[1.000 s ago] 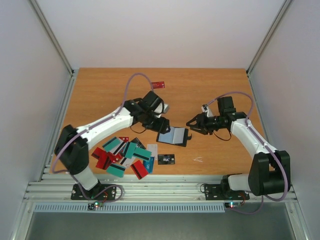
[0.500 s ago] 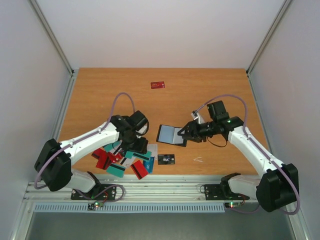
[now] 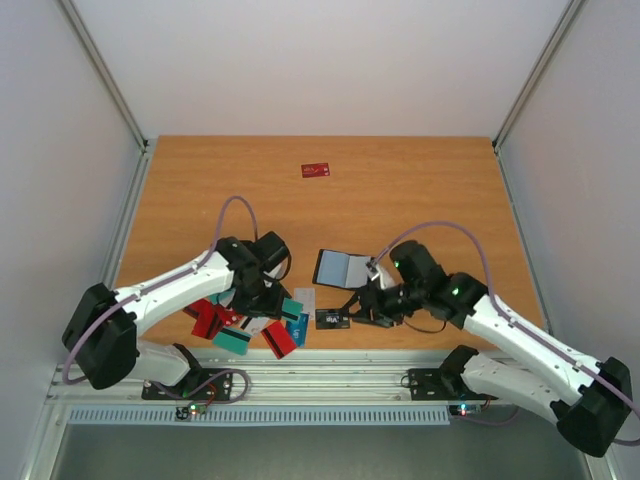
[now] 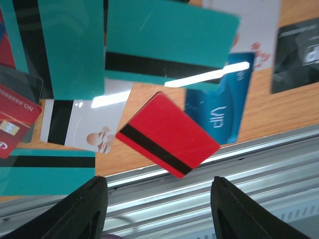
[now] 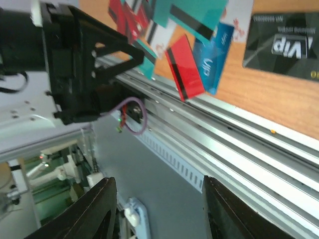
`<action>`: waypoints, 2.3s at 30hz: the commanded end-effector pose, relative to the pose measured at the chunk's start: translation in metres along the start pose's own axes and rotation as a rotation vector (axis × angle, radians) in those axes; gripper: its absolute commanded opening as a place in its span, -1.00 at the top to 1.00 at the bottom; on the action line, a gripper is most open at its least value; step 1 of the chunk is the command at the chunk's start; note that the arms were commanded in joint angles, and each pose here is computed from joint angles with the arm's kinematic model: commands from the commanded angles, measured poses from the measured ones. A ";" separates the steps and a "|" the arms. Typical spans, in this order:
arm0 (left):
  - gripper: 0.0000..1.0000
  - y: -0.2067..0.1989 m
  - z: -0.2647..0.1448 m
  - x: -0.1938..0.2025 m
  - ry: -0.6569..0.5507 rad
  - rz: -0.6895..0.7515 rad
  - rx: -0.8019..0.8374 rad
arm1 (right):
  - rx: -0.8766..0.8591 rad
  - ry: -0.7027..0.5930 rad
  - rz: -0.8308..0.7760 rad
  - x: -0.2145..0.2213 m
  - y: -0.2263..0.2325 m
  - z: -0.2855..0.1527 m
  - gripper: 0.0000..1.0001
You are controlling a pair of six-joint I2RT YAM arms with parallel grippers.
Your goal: Put the credit cards into the card holder
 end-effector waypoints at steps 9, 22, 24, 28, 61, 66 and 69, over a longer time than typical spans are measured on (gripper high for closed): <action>-0.09 0.007 0.039 0.001 0.011 0.040 0.022 | 0.110 -0.093 0.033 0.053 -0.010 0.102 -0.10; 0.10 0.022 0.054 -0.002 -0.010 -0.013 0.007 | 0.131 -0.060 0.082 0.058 -0.020 0.173 -0.12; 0.10 0.023 0.057 -0.003 -0.010 -0.026 0.004 | 0.132 -0.056 0.087 0.058 -0.020 0.179 -0.11; 0.10 0.024 0.062 -0.005 -0.003 -0.042 0.008 | 0.144 -0.067 0.115 0.059 -0.027 0.186 -0.12; 0.31 0.033 0.083 0.003 0.081 -0.085 -0.013 | 0.065 -0.165 0.249 0.054 -0.059 0.227 0.07; 0.31 0.034 0.086 0.006 0.095 -0.089 -0.008 | 0.061 -0.177 0.255 0.053 -0.059 0.227 0.17; 0.31 0.034 0.088 0.006 0.098 -0.089 -0.008 | 0.057 -0.178 0.258 0.053 -0.059 0.225 0.29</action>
Point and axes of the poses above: each gripper's point midway between its finger pads, its own z axis out along the fingers, its own y axis along the line the jaws close on, x = y × z, the point moved 8 cm from there along -z, back along the fingers, and after that the axes turned 7 degrees about z, right-handed, at the moved point
